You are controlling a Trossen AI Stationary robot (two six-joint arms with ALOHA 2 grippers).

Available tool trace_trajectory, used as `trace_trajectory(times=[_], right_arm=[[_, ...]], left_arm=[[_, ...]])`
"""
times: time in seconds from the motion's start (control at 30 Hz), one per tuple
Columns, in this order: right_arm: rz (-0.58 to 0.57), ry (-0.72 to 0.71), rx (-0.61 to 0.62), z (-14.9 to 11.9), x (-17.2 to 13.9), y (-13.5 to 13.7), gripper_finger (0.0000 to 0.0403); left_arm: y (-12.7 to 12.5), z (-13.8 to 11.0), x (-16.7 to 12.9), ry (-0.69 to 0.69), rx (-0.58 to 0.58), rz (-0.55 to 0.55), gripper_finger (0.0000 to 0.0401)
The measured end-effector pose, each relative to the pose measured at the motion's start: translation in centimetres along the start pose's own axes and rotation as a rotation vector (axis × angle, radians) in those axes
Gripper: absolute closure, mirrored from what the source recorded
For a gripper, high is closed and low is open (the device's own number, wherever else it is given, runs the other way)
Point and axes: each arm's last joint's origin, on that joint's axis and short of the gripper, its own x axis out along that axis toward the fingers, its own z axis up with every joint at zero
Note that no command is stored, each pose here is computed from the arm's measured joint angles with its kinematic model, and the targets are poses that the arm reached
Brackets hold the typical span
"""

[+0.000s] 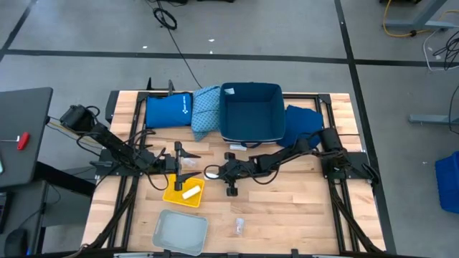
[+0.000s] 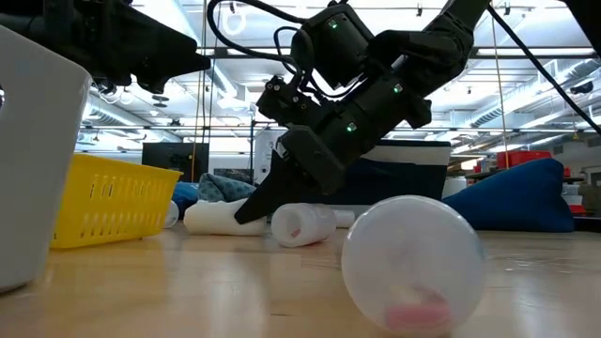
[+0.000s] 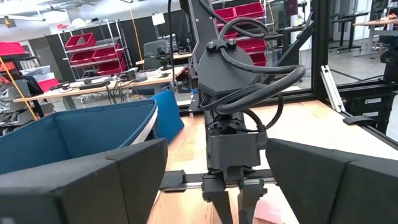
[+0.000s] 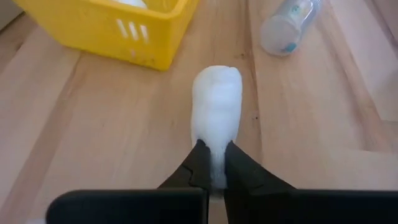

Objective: Pick & place medical supplies in basket/bin
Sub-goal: Put the bottom white rolled gauze into the yellow bin

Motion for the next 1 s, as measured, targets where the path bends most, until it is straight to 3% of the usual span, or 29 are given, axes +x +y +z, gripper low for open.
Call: trace_trajectory(times=[0.2,0.47,0.7,0.87,1.0], right_arm=[[0.0,0.026,-0.031,0.4,-1.0,1.0,0.0387],[-0.095,0.026,-0.078,2.1,-3.7,2.8,0.0387],[-0.152,-0.064,-0.114,3.1,-6.1,4.4,0.0387],[-0.187,-0.215,-0.097,2.3,-7.8,4.5,0.0387],[-0.192,-0.434,-0.075,0.6,-9.4,4.4,0.0387]], left_arm=[[0.0,-0.1,0.0,0.006,0.001,-0.001,0.0122],[-0.1,-0.2,0.0,0.018,-0.003,-0.006,0.0122],[-0.1,-0.2,0.0,0.014,-0.004,-0.023,0.0122],[-0.2,-0.1,0.0,0.004,-0.008,-0.061,0.0122],[-0.3,0.0,0.0,-0.009,-0.012,-0.08,0.0122]])
